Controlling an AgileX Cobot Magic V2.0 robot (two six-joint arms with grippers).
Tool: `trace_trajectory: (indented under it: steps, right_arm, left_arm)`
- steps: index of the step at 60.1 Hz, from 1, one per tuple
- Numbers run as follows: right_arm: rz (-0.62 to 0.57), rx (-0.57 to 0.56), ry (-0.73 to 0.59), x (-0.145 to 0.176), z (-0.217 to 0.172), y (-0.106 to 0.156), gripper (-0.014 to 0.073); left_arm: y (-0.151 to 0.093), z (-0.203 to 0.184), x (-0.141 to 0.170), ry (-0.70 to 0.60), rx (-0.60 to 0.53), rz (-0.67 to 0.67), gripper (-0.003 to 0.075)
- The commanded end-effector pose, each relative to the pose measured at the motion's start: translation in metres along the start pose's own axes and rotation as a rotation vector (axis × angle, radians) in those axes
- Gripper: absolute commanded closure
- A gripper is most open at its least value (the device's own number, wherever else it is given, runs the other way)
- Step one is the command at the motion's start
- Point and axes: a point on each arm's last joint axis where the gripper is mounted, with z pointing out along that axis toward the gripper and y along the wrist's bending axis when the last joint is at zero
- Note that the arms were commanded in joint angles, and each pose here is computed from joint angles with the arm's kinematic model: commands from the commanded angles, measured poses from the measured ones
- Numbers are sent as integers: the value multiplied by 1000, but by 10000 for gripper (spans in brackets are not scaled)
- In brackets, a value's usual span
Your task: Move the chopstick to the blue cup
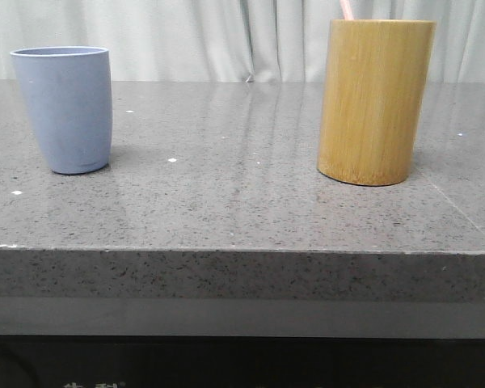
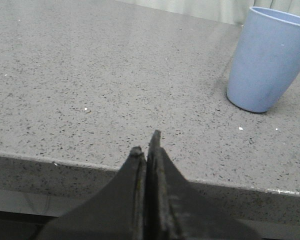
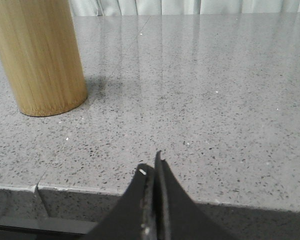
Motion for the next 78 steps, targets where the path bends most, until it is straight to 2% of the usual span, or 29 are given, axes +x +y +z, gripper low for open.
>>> trace_trajectory:
  steps: [1, 62, 78]
  right_arm:
    - [-10, 13, -97, -9, -2, -1, 682]
    - [-10, 13, -97, -9, -2, -1, 682]
    - [-10, 14, -106, -10, -2, -1, 682]
  left_arm:
    - [0, -2, -6, -97, 8, -19, 739]
    - [0, -2, -6, -97, 8, -19, 739]
    - [0, -2, -10, -148, 9, -14, 739]
